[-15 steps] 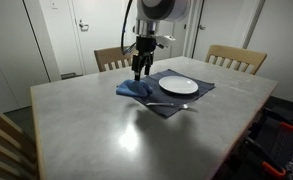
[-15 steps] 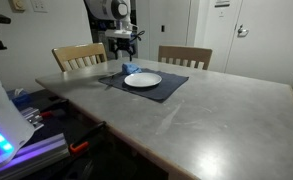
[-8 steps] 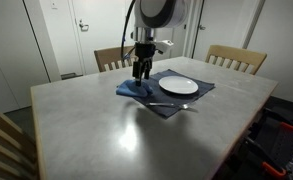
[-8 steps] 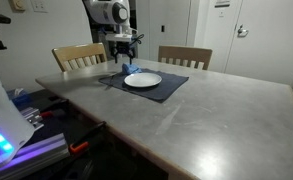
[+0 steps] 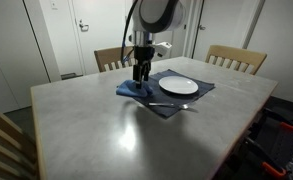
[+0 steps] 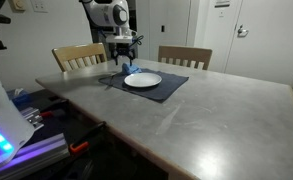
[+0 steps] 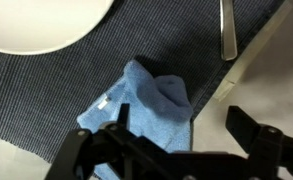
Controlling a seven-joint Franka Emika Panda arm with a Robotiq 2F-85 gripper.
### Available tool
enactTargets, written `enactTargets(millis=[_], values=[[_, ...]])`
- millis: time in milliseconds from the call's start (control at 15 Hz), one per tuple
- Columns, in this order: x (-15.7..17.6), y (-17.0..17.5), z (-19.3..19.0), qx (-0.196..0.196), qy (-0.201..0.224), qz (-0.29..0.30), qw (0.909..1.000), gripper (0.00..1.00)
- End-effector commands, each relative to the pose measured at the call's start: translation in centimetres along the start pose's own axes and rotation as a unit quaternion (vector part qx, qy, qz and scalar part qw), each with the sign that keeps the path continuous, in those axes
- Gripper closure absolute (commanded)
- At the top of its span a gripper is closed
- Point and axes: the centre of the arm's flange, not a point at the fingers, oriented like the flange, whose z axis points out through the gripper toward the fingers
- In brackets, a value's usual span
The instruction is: Use the blue towel to wipe the white plate
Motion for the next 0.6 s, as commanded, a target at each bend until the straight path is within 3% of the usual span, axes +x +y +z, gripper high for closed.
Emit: enactTargets(millis=[0, 533], values=[[0.71, 0.17, 0.50, -0.009, -0.011, -0.004, 0.9999, 0.01], [1.33, 0.28, 0.30, -0.027, -0.008, 0.039, 0.9988, 0.00]])
